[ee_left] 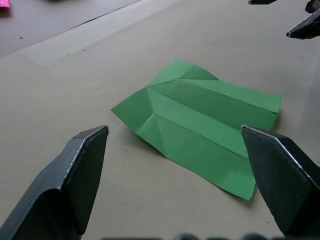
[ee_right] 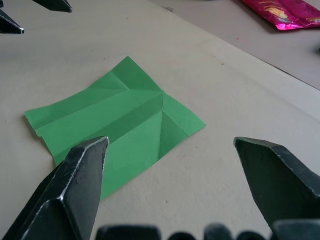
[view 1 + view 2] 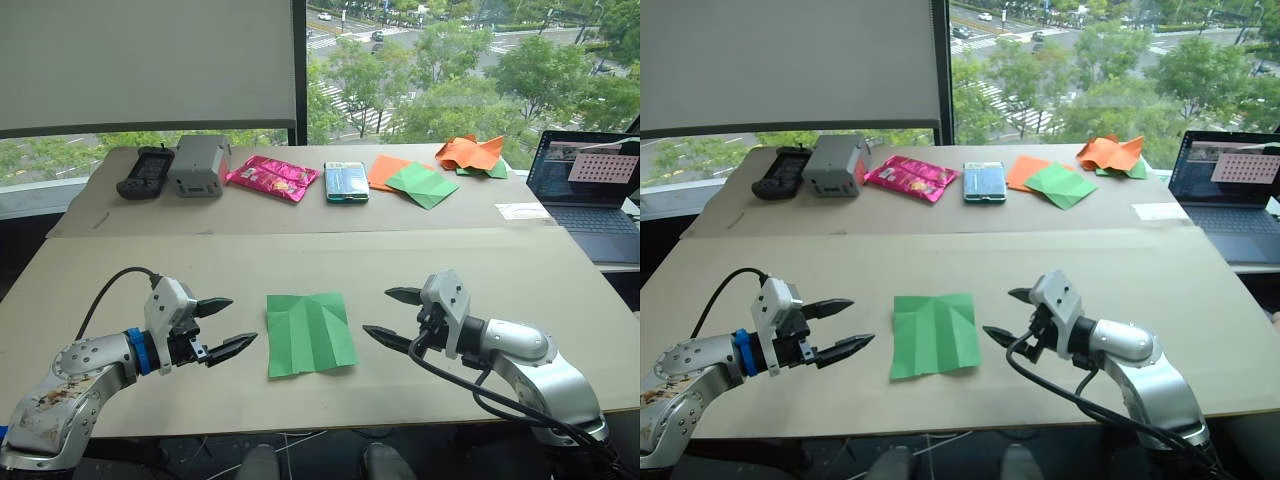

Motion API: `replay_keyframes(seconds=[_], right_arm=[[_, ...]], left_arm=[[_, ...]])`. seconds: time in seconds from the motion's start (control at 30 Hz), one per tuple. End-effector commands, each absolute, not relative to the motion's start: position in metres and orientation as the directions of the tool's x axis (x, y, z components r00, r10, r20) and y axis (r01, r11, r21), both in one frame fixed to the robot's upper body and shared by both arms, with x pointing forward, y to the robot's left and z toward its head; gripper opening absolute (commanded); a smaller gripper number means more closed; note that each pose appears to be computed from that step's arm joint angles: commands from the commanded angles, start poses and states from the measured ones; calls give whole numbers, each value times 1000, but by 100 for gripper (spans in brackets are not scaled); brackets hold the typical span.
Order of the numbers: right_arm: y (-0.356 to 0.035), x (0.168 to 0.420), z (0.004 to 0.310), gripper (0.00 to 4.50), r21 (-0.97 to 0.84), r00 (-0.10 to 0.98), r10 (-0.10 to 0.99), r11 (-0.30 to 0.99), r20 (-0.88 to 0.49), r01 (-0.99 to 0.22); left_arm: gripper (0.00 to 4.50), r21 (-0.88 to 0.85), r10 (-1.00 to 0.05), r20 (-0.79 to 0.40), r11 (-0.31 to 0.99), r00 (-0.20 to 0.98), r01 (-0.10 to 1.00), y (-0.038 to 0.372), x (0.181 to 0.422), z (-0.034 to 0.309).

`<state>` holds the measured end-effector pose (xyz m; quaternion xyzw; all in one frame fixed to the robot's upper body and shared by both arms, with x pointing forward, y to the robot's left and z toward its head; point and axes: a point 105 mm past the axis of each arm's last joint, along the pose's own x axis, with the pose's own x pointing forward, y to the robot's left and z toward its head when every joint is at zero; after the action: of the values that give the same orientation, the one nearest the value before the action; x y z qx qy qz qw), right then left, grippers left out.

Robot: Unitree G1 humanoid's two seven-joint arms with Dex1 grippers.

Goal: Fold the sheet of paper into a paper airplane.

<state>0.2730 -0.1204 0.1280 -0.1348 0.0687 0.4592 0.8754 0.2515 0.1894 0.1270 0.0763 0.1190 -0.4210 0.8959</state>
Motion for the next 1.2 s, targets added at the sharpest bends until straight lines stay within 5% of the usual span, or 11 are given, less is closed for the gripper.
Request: replay_keyframes(seconds=[0.03, 0.2, 0.67, 1.2], right_arm=[[-117, 272, 139, 444, -197, 560, 803, 527, -202, -827], [-115, 273, 141, 444, -195, 566, 803, 534, -189, -823], [-118, 274, 141, 450, -200, 613, 769, 582, -180, -788], [-117, 253, 124, 450, -171, 542, 779, 515, -315, -840]], left_arm=[[450, 85, -741, -250, 625, 624, 776, 189, 253, 142], [450, 72, -766, -244, 597, 594, 799, 181, 256, 141], [2, 146, -814, -355, 437, 459, 888, 137, 286, 78], [2, 131, -797, -480, 348, 367, 928, 130, 274, 36]])
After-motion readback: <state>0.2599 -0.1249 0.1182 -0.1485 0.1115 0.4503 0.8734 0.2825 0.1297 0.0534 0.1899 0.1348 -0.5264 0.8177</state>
